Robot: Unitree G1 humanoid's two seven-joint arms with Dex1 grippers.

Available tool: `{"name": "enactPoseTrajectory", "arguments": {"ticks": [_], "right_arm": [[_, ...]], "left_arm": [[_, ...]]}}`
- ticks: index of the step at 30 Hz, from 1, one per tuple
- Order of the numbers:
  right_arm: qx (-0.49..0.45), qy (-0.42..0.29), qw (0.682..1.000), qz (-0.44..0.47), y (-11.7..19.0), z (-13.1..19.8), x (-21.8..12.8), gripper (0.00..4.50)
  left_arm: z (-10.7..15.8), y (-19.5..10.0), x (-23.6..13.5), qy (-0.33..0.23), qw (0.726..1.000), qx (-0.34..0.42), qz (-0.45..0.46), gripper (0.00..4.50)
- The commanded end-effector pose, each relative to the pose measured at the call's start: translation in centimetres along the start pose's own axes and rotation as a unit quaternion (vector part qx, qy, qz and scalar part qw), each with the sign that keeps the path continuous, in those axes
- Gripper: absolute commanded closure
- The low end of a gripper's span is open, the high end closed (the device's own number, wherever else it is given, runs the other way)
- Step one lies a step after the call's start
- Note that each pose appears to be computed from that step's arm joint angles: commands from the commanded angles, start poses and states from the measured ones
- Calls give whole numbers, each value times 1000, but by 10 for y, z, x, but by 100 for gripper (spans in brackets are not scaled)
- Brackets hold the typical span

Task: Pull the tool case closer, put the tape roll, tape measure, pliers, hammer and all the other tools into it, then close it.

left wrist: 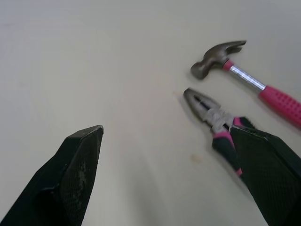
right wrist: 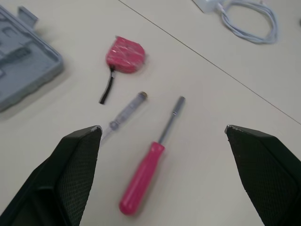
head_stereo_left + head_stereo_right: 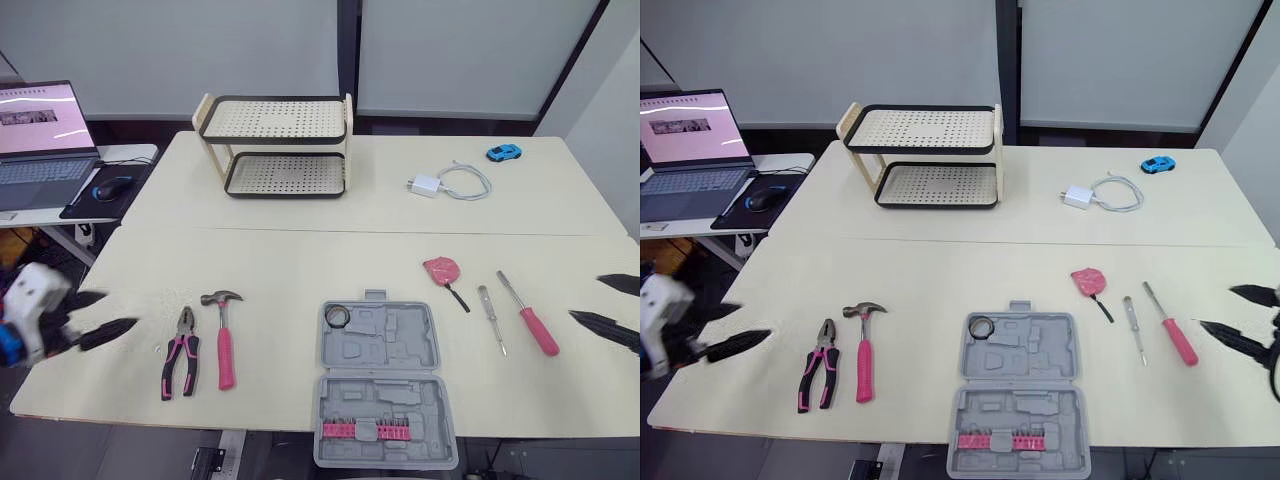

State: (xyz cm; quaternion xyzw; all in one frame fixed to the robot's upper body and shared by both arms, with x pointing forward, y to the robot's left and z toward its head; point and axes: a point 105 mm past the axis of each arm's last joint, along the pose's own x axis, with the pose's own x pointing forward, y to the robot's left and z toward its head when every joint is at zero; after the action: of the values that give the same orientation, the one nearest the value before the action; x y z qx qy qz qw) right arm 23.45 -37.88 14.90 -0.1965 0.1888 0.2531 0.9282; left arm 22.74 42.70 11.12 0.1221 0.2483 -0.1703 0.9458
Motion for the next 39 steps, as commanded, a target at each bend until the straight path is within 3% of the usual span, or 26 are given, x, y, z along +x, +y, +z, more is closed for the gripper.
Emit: {"name": "enactPoseTrajectory", "arguments": {"ticks": [1, 8, 13, 18, 22, 25, 30, 33, 35, 39], "right_arm": [[3, 20, 1000, -24, -14, -20, -6, 0], [12, 31, 997, -63, -31, -38, -7, 0], [4, 2, 998, -59, -26, -20, 4, 0], [3, -27, 1000, -6, 2, 7, 19, 0], [50, -7, 995, 90, 37, 22, 18, 0], [77, 14, 987, 141, 57, 31, 15, 0], [67, 12, 988, 137, 59, 39, 19, 0], [38, -6, 993, 114, 54, 46, 27, 0], [22, -32, 994, 97, 55, 56, 37, 0], [0, -72, 993, 94, 80, 65, 63, 0]], "left_arm": [[3, 22, -14, -19, 998, 0, 58, 3], [9, 21, -4, -52, 997, 12, 61, 3], [20, 21, 4, -71, 994, 27, 73, 3], [32, -4, 12, -58, 998, 21, -22, 3], [32, -38, 2, -15, 991, -22, -135, 3], [34, -46, -5, 0, 988, -38, -152, 3], [42, -46, -9, -7, 989, -37, -143, 3], [66, -54, -1, -42, 988, -5, -149, 3], [98, -70, 11, -85, 982, 31, -167, 3], [162, -126, 37, -166, 950, 121, -236, 3]]}}
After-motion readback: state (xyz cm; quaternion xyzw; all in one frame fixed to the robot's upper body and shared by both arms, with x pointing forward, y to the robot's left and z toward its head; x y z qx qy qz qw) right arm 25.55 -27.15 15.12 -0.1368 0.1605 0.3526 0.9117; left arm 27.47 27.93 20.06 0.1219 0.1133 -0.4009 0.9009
